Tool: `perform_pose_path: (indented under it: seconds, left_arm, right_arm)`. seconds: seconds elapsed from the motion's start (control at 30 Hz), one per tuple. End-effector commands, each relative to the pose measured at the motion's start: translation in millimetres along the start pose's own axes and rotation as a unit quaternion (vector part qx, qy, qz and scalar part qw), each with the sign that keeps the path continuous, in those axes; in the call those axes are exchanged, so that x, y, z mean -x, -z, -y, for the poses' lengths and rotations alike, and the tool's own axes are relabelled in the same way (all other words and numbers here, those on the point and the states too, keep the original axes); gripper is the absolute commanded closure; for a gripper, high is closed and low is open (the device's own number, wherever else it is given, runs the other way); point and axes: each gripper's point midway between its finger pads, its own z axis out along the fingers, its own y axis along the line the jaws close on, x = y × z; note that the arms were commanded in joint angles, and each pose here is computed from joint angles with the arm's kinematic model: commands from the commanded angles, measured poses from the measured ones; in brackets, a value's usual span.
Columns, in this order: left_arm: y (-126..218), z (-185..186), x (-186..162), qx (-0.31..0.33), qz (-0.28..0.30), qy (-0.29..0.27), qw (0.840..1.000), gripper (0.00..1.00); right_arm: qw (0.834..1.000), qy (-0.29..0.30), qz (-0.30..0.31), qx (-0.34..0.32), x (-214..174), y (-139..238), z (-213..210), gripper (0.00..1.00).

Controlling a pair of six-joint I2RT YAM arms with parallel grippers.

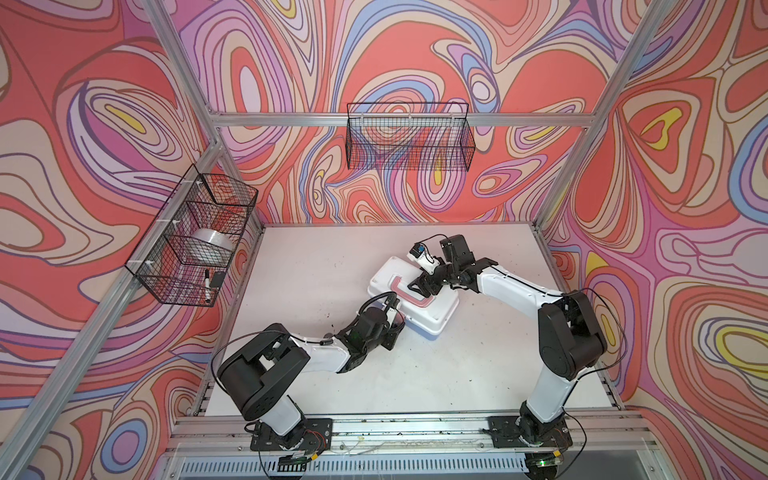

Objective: Pack the tool kit

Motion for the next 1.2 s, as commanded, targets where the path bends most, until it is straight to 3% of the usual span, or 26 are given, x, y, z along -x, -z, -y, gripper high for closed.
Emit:
perform_pose_path:
  seconds: [0.0,1.17]
  left_arm:
    - [9.9,9.1,64.0,-0.012,0.081,-0.011,0.997,0.61]
    - [9.1,-0.3,87.4,-0.007,0.044,-0.003,0.999,0.62]
  right_arm:
    - [0.972,-0.045,-0.224,0.049,-137.7,-29.7,-38.2,0.28]
    - [0.971,-0.058,-0.225,0.056,-146.8,-31.8,-44.4,0.28]
